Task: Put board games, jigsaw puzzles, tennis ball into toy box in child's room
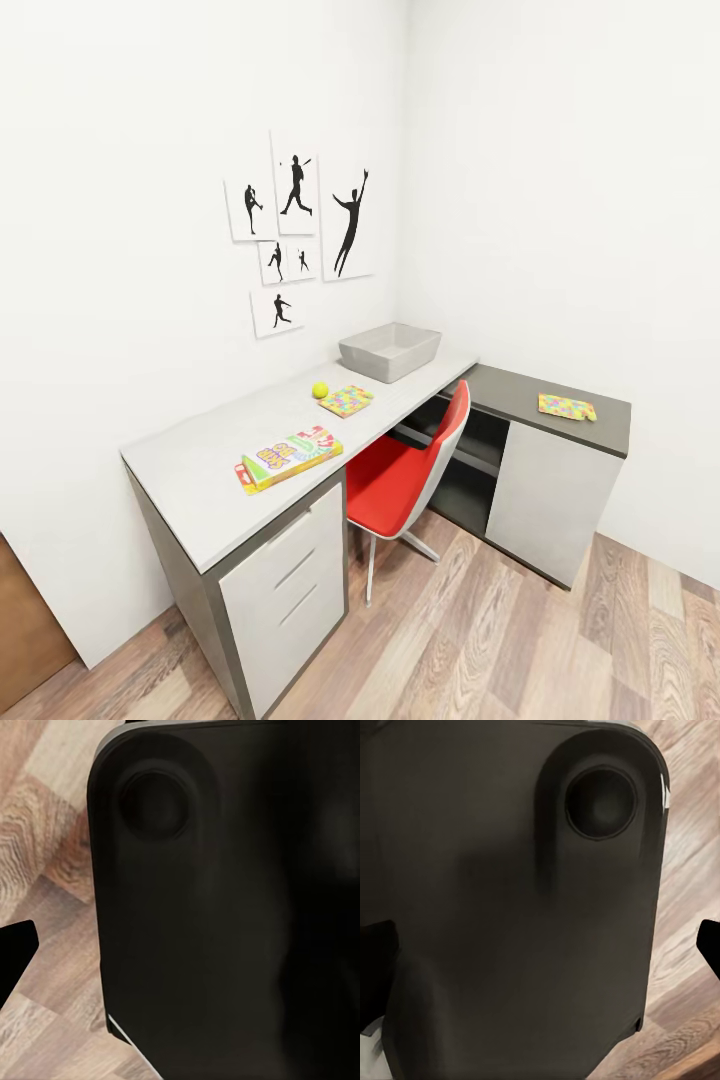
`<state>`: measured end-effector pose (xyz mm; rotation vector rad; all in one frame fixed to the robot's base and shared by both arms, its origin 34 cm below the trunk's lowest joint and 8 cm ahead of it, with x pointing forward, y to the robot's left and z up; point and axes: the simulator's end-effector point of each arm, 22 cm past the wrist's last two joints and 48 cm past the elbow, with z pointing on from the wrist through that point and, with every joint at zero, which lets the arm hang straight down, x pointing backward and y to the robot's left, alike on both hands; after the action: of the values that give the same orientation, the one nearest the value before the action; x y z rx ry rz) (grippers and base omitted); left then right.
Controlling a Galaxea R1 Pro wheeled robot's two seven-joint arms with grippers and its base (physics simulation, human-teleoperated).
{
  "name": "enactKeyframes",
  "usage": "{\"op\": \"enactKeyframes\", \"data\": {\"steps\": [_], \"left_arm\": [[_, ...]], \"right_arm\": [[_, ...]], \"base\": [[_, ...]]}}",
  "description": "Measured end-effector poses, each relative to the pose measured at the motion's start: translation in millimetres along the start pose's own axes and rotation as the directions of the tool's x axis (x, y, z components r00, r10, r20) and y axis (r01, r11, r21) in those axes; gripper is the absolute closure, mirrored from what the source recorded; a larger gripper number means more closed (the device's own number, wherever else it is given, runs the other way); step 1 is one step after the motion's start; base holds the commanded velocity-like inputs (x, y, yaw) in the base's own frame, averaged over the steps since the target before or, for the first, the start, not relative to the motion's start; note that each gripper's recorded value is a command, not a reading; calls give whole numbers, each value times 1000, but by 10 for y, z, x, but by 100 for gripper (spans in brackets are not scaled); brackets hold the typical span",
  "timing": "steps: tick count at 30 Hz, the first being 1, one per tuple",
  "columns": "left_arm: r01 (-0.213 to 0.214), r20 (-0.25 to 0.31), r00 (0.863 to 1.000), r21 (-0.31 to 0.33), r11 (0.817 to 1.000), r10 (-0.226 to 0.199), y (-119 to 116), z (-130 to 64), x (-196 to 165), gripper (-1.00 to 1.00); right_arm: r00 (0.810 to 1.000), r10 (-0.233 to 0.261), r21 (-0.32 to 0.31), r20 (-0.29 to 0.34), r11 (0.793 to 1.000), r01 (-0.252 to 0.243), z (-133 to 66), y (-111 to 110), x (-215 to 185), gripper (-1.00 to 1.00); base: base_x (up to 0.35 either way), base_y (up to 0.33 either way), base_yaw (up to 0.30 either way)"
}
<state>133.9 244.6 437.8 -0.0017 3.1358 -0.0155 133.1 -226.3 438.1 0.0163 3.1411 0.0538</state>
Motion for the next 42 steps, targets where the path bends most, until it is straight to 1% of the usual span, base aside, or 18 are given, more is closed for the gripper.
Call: {"op": "enactKeyframes", "data": {"steps": [3,7,10,12,15,16,18,19,20,22,25,26,29,31,33,36,39,42], "left_arm": [[-5,0,1000,-1,1000,5,8,-16,0,-100],[2,-1,1000,-4,1000,-2,27,-84,-1,-100],[4,11,1000,-6,1000,-4,43,-132,-77,-100],[5,32,999,-12,1000,-4,92,-165,-206,-100],[6,70,998,-23,1000,-4,179,-224,-459,-100],[6,73,997,-24,1000,-4,187,-243,-498,-100],[6,84,996,-26,1000,-4,209,-297,-803,-100],[6,85,996,-26,1000,-4,212,-321,-885,-100],[6,86,996,-27,1000,-4,217,-357,-1049,-100],[8,95,995,-27,1000,-5,222,-448,-1423,-100],[8,128,992,-26,1000,-5,221,-607,-1958,-100],[8,138,990,-26,1000,-5,223,-655,-2088,-100],[10,191,982,-31,999,-4,260,-923,-2793,-100],[14,216,976,-36,999,-6,303,-1055,-3057,-100],[18,244,970,-40,999,-8,343,-1180,-3284,-100],[25,281,960,-47,999,-10,418,-1348,-3554,-100],[28,309,951,-51,998,-10,459,-1442,-3669,-100],[29,358,934,-55,998,-7,482,-1530,-3788,-100]], "right_arm": [[1000,1,3,0,1000,-1,-16,-22,0,-100],[1000,-1,7,4,1000,1,-84,-54,-12,-100],[1000,-9,-1,20,1000,9,-134,8,-51,-100],[999,-5,2,39,1000,5,-168,-11,-93,-100],[994,2,-2,112,1000,-2,-229,24,-261,-100],[993,3,-2,122,1000,-3,-248,29,-288,-100],[985,5,10,172,1000,-7,-293,-29,-562,-100],[983,6,13,185,1000,-9,-315,-45,-672,-100],[979,12,16,202,1000,-16,-343,-66,-886,-100],[980,44,16,195,999,-48,-401,-97,-1251,-100],[977,90,18,192,995,-95,-531,-130,-1769,-100],[976,97,19,194,995,-103,-572,-138,-1883,-100],[970,120,42,210,990,-132,-780,-203,-2440,-100],[967,123,58,225,989,-139,-906,-244,-2705,-100],[964,125,73,237,987,-145,-1025,-276,-2920,-100],[960,126,95,249,984,-154,-1164,-313,-3124,-100],[958,127,103,256,982,-158,-1235,-325,-3179,-100],[957,128,105,262,982,-160,-1292,-331,-3209,-100]], "base": [[0,0,0],[0,0,0],[0,0,0],[0,0,0],[0,0,0],[0,0,0],[0,0,0],[0,0,0],[0,0,0],[0,0,0],[0,0,0],[0,0,0],[0,0,0],[0,0,0],[0,0,0],[0,0,0],[0,0,0],[0,0,0]]}}
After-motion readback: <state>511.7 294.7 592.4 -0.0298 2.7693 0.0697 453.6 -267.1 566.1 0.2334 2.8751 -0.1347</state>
